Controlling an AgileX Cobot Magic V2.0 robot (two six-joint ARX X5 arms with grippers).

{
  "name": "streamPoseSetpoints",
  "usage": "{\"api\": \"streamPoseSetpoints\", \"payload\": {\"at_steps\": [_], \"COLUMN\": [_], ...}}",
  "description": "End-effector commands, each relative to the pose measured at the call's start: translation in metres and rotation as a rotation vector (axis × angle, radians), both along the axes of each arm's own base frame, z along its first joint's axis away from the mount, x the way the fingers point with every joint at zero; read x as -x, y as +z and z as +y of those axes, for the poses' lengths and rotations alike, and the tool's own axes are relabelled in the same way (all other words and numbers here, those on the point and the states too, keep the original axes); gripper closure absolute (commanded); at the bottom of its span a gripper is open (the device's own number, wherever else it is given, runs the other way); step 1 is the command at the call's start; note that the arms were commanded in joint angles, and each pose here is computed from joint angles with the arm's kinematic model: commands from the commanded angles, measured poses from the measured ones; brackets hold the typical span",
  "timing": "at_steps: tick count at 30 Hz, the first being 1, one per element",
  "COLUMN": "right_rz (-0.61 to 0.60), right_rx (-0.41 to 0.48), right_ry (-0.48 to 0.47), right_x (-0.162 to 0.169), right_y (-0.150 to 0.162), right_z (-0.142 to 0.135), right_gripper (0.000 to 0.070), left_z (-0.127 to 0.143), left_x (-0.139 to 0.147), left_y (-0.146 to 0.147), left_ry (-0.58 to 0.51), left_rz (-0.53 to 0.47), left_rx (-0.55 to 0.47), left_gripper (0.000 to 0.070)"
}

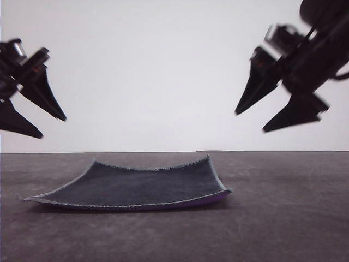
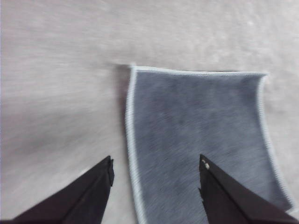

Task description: Fold clothes

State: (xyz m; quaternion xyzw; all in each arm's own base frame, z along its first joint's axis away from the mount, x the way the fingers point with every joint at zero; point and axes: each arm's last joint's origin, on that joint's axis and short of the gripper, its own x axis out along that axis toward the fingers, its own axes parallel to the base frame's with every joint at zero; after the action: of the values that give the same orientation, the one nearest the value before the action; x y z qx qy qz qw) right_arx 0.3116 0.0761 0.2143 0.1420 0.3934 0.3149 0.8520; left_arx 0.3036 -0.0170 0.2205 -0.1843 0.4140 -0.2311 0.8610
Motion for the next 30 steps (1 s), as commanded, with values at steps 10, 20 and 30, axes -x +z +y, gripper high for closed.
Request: {"api": "streamPoseSetpoints", "payload": {"at_steps": [10, 20, 30], "right_rz": [0.101, 0.142, 0.110], "right_rx": [-0.104, -0.117, -0.120], "right_ry": [0.033, 0.070, 0.074], "right_x": [-0.062, -0.090, -0.094], "right_y": [-0.044, -0.067, -0.071], "right_z": [0.023, 0.048, 0.062], "right_gripper": [0.0216, 0.0218, 0.0382], "left_z": [-0.012, -0.023, -0.042], "left_x": [-0.082, -0.124, -0.123], "left_y": [-0.028, -0.070, -0.075], "left_ry": [-0.041, -0.109, -0.176], "left_rz": [0.047, 0.167, 0.163], "left_rx": [0.018, 0.056, 0.054], "left_gripper": [0.0348, 0.0349, 0.0350]}}
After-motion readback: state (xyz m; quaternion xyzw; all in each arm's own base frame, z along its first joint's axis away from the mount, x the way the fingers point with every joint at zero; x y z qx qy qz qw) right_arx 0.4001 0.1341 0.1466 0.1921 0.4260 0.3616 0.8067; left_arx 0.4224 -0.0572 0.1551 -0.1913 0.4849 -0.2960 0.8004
